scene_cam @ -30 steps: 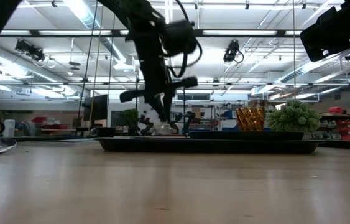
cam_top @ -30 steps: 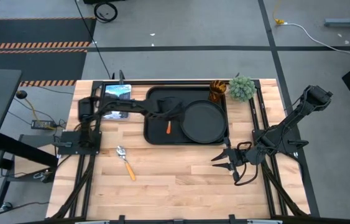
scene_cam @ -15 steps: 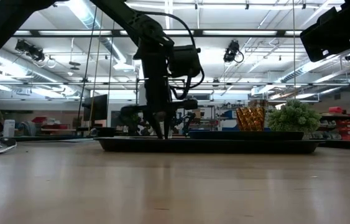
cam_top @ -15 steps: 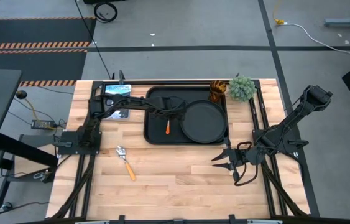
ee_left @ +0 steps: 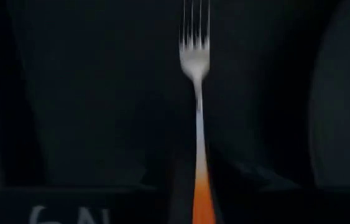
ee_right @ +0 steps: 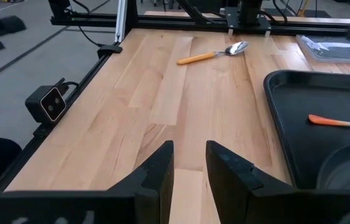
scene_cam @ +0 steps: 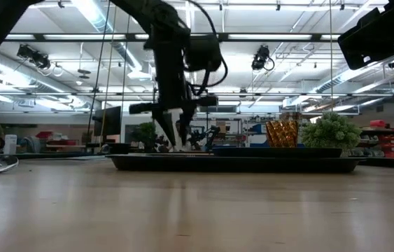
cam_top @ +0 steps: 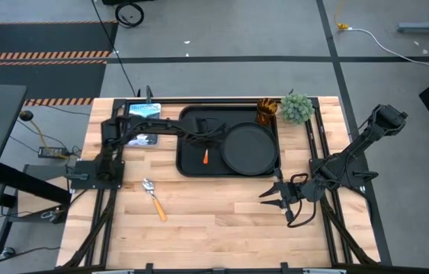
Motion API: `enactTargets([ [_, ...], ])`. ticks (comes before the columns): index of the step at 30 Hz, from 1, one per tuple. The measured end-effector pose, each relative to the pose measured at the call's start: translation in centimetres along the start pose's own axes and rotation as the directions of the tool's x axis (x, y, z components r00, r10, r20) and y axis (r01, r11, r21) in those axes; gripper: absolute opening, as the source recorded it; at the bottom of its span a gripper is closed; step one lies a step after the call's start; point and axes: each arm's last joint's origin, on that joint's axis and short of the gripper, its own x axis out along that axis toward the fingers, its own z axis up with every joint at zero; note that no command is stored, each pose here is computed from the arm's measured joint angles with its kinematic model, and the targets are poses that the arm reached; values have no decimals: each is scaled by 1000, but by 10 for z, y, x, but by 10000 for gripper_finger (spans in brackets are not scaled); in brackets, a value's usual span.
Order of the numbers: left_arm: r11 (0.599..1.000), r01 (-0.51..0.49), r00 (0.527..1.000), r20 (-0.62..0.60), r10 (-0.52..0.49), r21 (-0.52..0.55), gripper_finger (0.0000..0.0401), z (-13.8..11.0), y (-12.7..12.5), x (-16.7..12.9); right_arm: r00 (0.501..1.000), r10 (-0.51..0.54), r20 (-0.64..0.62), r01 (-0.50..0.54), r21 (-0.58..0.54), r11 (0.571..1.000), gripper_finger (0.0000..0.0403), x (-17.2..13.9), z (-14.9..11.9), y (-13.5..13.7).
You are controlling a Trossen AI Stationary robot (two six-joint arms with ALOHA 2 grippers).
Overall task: Pick and place plate/cup/fork/spoon on tray
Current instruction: Put the yellow spoon on the black tray to the left of the orange fork
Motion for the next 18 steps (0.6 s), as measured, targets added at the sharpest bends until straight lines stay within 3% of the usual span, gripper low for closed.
enactTargets([
  [6, 995, -13, 976, -214, 33, 95, 90, -43, 1, -30, 1000, -1, -5, 1, 14, 1000, 100, 0, -1, 0],
  [10, 968, -133, 936, -295, 193, 213, 74, -82, 9, -45, 1000, -2, -10, 2, 18, 1000, 100, 0, -1, 0],
  [14, 923, -257, 891, -301, 341, 286, 52, -121, 18, -61, 1000, -1, -9, 1, 18, 1000, 100, 0, -1, 0],
  [18, 902, -277, 891, -263, 370, 331, 32, -153, 22, -80, 1000, -1, -9, 2, 18, 1000, 100, 0, -1, 0],
])
